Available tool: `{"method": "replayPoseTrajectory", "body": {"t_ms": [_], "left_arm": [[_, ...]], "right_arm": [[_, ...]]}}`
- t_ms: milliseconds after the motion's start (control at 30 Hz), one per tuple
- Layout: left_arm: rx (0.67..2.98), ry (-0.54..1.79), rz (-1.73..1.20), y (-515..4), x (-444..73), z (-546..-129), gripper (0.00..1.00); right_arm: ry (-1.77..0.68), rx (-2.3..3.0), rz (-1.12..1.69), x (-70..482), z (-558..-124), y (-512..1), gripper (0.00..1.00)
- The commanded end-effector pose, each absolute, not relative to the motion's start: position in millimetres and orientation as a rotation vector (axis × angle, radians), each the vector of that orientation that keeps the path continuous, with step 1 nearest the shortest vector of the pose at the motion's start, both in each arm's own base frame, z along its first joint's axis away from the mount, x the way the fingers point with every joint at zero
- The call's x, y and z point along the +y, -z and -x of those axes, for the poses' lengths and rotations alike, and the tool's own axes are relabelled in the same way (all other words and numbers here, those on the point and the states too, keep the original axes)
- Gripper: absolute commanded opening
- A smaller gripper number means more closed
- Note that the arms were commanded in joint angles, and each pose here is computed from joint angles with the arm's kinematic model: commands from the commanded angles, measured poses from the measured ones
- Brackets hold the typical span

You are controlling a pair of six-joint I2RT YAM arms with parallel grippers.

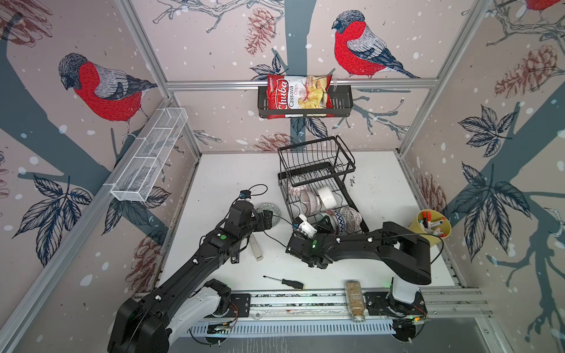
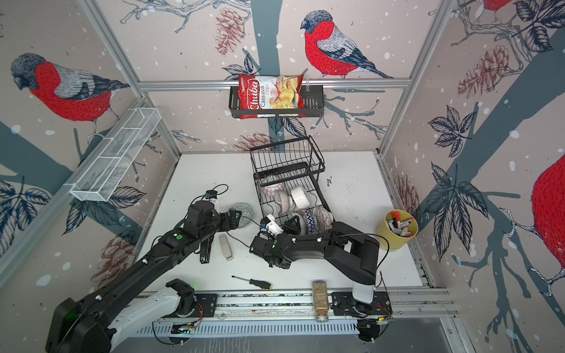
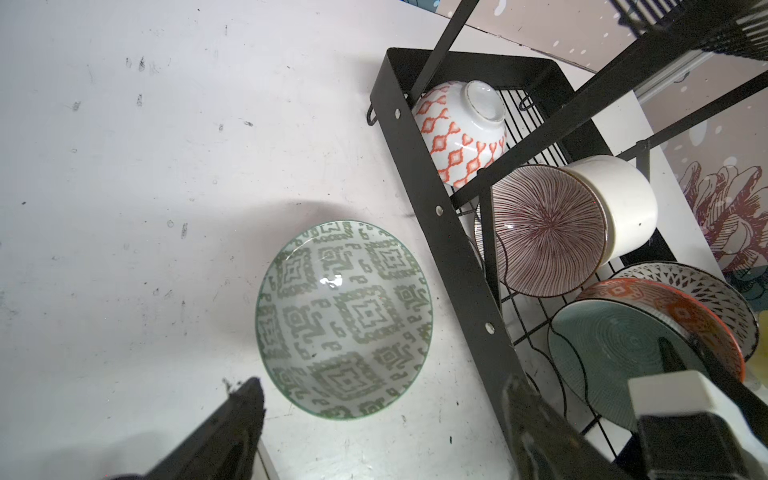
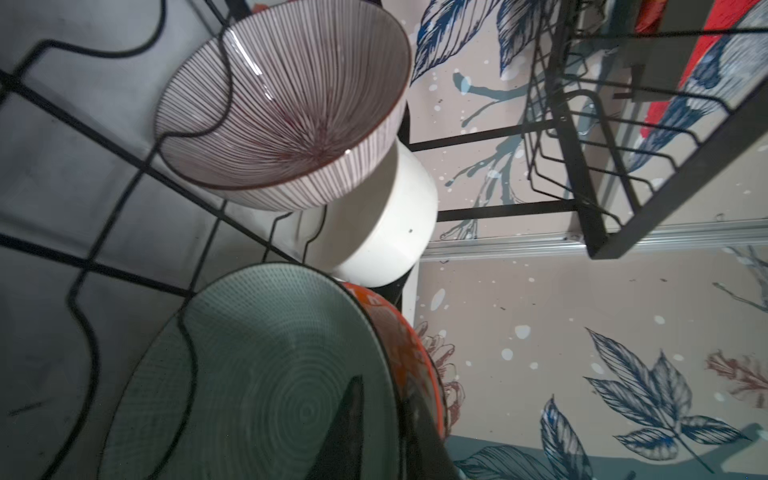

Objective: Load the bowls into the dish rack
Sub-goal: 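Lower the green-lined bowl on edge into the lower rack with the right gripper, then open the right gripper and withdraw while the left lowers toward the green-patterned bowl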

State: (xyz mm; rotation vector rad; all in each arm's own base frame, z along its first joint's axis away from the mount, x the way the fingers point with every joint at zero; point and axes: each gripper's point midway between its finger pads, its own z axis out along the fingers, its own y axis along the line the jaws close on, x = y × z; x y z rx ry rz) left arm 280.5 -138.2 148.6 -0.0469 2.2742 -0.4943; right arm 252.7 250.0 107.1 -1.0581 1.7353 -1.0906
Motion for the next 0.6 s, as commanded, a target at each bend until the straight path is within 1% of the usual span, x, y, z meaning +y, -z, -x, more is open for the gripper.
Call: {"method": "replayPoseTrajectory", "body": {"t_ms": [0,400,567], "left_arm": [[2.239,0.503,0.056,-155,-139,-286,0.89],[2.231,0.497,0.064,-158,-136,-284,0.89],[2.233,0.495,0.067,-157,-135,-283,0.89]], "right_arm": [[0.940,1.886,1.146,259,-244,-76,0.30],[0.925,1.887,1.090,262,-250,-91,0.60],[0.891,1.888,1.067,268,-251,-100,0.67]]}}
